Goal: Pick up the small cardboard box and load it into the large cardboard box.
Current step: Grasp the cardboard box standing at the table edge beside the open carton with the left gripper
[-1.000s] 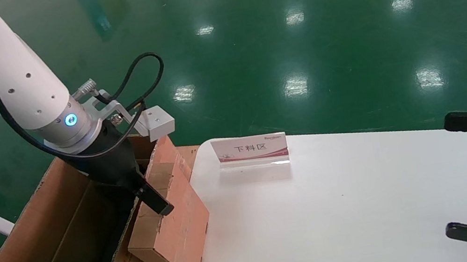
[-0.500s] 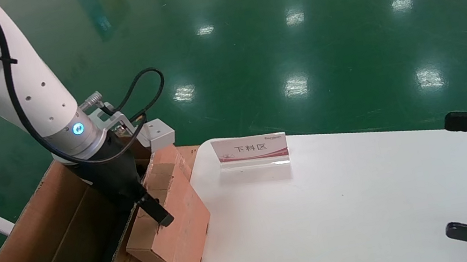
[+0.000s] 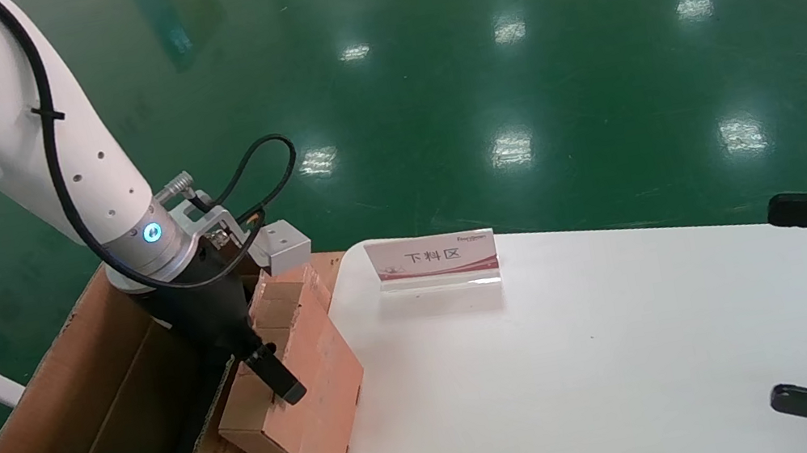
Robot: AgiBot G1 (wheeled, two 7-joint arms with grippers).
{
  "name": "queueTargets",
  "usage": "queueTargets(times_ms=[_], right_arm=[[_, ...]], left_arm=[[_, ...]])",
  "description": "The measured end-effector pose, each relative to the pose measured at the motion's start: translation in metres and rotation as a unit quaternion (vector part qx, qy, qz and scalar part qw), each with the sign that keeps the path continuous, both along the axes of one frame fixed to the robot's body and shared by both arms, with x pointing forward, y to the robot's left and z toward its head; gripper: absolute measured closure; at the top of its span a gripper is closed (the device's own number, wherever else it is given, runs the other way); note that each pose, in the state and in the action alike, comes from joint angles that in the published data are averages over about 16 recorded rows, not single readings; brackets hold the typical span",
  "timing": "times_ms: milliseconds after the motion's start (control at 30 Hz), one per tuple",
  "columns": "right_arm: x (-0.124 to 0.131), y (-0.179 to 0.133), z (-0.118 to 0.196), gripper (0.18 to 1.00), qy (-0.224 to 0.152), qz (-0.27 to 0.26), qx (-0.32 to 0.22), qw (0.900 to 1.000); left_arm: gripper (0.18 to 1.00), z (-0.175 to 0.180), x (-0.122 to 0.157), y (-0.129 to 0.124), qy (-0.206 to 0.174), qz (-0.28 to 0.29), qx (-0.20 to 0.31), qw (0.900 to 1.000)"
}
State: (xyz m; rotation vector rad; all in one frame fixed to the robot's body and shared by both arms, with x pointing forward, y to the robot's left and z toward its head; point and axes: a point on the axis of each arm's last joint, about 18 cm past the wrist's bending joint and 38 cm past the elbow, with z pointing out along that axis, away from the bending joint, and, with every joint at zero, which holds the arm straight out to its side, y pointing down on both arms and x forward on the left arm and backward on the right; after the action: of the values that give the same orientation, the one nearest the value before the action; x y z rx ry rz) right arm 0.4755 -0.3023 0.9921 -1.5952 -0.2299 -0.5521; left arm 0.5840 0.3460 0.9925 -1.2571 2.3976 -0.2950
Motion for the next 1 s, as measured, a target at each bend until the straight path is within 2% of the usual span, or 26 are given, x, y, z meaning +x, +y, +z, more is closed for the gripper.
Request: queueTargets(times_ms=[700,1000], right_arm=[[0.0000,-0.0001,0.0000,0.178,0.000,0.000,0.000,1.000],[0.0000,-0.0001,0.0000,0.188,0.000,0.000,0.000,1.000]], left_arm=[[0.184,-0.0019,0.0013,-0.0006,0.001,-0.002,-0.011,0.9999],[0.215,-0.0015,0.0012,-0.0006,0.001,-0.002,-0.008,1.0000]])
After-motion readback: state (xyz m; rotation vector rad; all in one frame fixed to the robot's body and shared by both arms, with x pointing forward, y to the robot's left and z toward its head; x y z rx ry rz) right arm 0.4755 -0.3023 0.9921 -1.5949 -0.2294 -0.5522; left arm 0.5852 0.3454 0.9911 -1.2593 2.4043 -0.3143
